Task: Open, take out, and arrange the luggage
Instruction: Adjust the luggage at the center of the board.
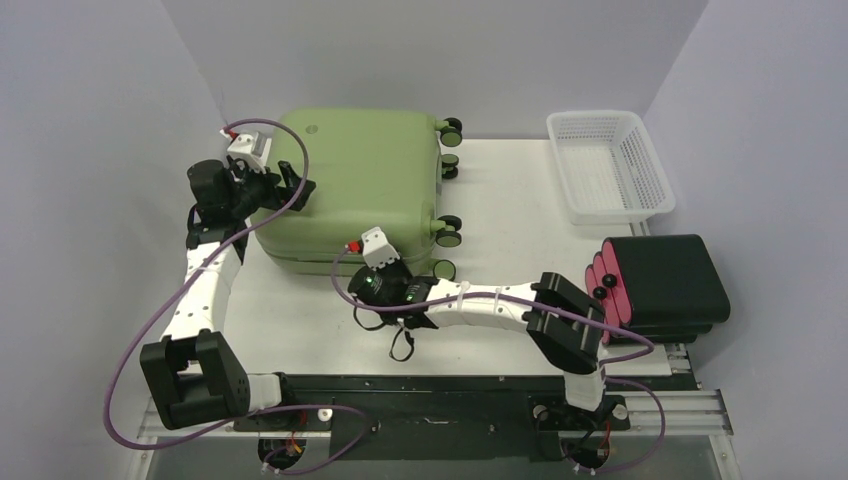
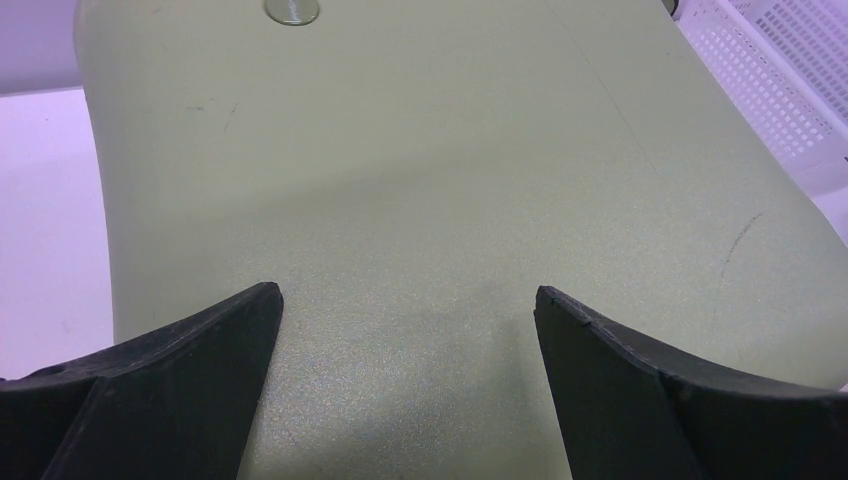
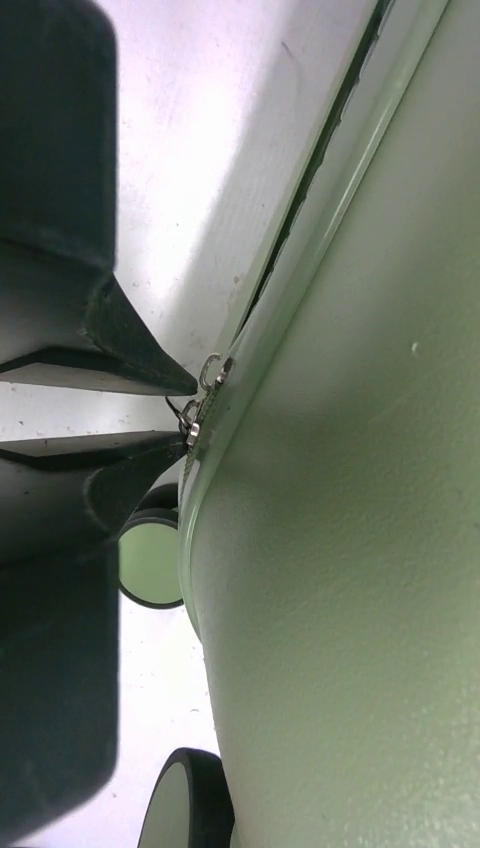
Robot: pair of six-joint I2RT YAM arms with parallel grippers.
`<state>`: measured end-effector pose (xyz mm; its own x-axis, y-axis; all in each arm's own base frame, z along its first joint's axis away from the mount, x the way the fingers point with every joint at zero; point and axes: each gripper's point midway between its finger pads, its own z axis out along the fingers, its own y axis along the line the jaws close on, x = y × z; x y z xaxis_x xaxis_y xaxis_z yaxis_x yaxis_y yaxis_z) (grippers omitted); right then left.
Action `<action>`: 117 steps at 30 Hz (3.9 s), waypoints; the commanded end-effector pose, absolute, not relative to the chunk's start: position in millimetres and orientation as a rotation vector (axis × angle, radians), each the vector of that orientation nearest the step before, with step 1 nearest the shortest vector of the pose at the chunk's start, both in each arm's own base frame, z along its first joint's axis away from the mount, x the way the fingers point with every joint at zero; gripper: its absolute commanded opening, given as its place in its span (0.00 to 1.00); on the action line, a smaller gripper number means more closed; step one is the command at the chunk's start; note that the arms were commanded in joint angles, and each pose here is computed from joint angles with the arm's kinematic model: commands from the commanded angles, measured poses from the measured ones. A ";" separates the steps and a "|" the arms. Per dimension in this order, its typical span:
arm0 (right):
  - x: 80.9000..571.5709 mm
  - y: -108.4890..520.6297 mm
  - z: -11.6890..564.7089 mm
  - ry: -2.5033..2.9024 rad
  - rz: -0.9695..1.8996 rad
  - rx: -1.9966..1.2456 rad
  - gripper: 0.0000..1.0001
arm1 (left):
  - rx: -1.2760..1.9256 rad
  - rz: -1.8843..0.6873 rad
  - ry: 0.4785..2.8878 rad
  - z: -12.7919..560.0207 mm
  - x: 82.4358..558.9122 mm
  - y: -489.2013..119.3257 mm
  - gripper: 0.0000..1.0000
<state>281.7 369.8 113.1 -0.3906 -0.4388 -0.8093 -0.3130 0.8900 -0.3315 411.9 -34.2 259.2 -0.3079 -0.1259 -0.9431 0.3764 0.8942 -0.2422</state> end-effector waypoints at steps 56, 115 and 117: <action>378.2 164.8 127.7 2.172 -0.041 -0.473 0.00 | 0.794 -0.391 2.384 64.9 372.1 -172.5 0.80; 352.0 163.7 157.9 1.486 0.493 -1.283 0.07 | 0.468 -1.275 2.613 60.9 382.4 -401.6 0.77; 347.3 169.5 166.9 1.473 0.602 -1.199 0.11 | 0.512 -1.268 2.620 61.9 376.0 -393.4 0.75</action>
<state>362.9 145.1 122.9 -0.0005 -0.5486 -0.8361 -0.8645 0.4204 -0.2754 407.6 -463.0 189.4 -0.7428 0.0838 -0.6643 0.6454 0.3537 -0.6771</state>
